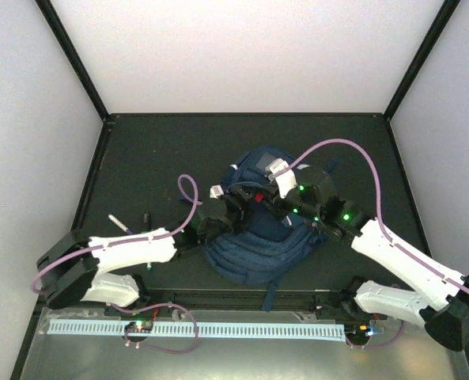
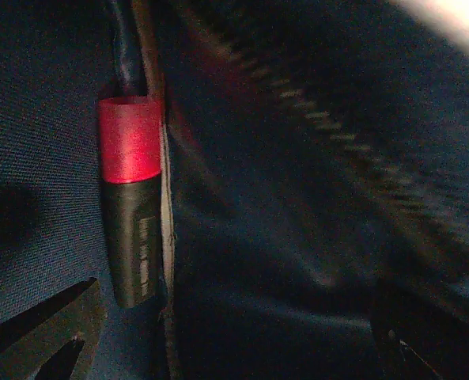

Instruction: Pack the student bag

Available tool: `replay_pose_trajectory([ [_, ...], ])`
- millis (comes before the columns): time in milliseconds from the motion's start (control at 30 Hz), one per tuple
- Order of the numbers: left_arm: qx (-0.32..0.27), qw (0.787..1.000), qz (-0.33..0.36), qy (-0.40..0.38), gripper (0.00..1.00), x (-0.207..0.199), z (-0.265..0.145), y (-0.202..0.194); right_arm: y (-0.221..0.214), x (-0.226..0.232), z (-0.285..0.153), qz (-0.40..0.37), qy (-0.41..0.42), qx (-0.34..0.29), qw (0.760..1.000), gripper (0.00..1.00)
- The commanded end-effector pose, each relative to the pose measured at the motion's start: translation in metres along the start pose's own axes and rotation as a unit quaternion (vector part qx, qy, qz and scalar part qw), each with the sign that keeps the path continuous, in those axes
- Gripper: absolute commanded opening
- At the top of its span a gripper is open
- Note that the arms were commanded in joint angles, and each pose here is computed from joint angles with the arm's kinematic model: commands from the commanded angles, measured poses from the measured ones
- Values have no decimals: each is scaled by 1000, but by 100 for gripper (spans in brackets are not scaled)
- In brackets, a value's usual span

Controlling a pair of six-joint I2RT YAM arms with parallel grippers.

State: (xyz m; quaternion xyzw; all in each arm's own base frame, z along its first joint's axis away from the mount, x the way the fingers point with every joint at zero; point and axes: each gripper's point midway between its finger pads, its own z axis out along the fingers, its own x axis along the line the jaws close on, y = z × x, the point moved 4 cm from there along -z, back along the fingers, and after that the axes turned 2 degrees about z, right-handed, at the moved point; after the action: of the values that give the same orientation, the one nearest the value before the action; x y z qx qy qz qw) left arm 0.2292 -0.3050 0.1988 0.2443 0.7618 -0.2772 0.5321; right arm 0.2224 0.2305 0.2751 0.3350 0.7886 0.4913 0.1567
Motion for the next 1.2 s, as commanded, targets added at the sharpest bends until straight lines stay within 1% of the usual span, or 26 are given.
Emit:
replay_pose_trajectory([
  [0, -27, 999, 41, 7, 94, -22, -21, 7, 38, -11, -19, 0, -44, -99, 994, 2],
  [67, -27, 997, 66, 32, 93, -21, -29, 8, 38, -16, -20, 8, -62, -108, 992, 2],
  [133, -24, 993, 95, 67, 89, -15, -39, 9, 36, -21, -18, 9, -76, -103, 992, 2],
  [200, -22, 986, 139, 84, 87, -13, -51, 12, 34, -23, -15, 8, -86, -91, 992, 2],
  [267, -26, 975, 204, 81, 85, -18, -69, 17, 31, -26, -12, 8, -96, -81, 992, 2],
  [367, -46, 942, 319, 91, 82, -19, -93, 29, 30, -26, -12, 8, -95, -81, 992, 2],
  [433, -60, 912, 378, 147, 79, -6, -113, 46, 33, -25, -13, 10, -90, -87, 992, 2],
  [467, -67, 902, 398, 155, 76, -7, -121, 52, 34, -23, -14, 11, -87, -89, 992, 2],
  [533, -78, 877, 425, 212, 67, 5, -141, 70, 36, -22, -16, 11, -81, -93, 992, 2],
  [600, -90, 863, 429, 251, 59, 11, -160, 87, 36, -21, -18, 11, -77, -95, 992, 2],
  [633, -95, 859, 427, 267, 56, 13, -167, 94, 34, -21, -17, 12, -77, -93, 993, 2],
  [700, -88, 852, 428, 289, 54, 17, -175, 107, 32, -21, -17, 12, -78, -92, 993, 2],
  [800, -68, 835, 434, 331, 53, 26, -177, 124, 28, -21, -16, 15, -77, -87, 993, 2],
  [900, -62, 822, 436, 361, 45, 31, -175, 138, 26, -20, -16, 17, -74, -87, 993, 2],
  [967, -72, 821, 434, 364, 45, 35, -172, 145, 26, -20, -17, 18, -73, -88, 993, 2],
  [1033, -80, 826, 419, 368, 43, 43, -169, 154, 26, -20, -18, 19, -72, -90, 993, 2],
  [1067, -86, 830, 403, 376, 39, 49, -170, 160, 26, -20, -18, 20, -72, -91, 993, 2],
  [1100, -95, 835, 382, 385, 30, 54, -172, 166, 26, -20, -19, 21, -71, -92, 993, 2],
  [1133, -109, 838, 358, 396, 24, 60, -175, 173, 25, -19, -18, 21, -70, -92, 993, 2],
  [1167, -122, 843, 336, 403, 24, 65, -177, 179, 25, -19, -19, 22, -68, -93, 993, 2],
])
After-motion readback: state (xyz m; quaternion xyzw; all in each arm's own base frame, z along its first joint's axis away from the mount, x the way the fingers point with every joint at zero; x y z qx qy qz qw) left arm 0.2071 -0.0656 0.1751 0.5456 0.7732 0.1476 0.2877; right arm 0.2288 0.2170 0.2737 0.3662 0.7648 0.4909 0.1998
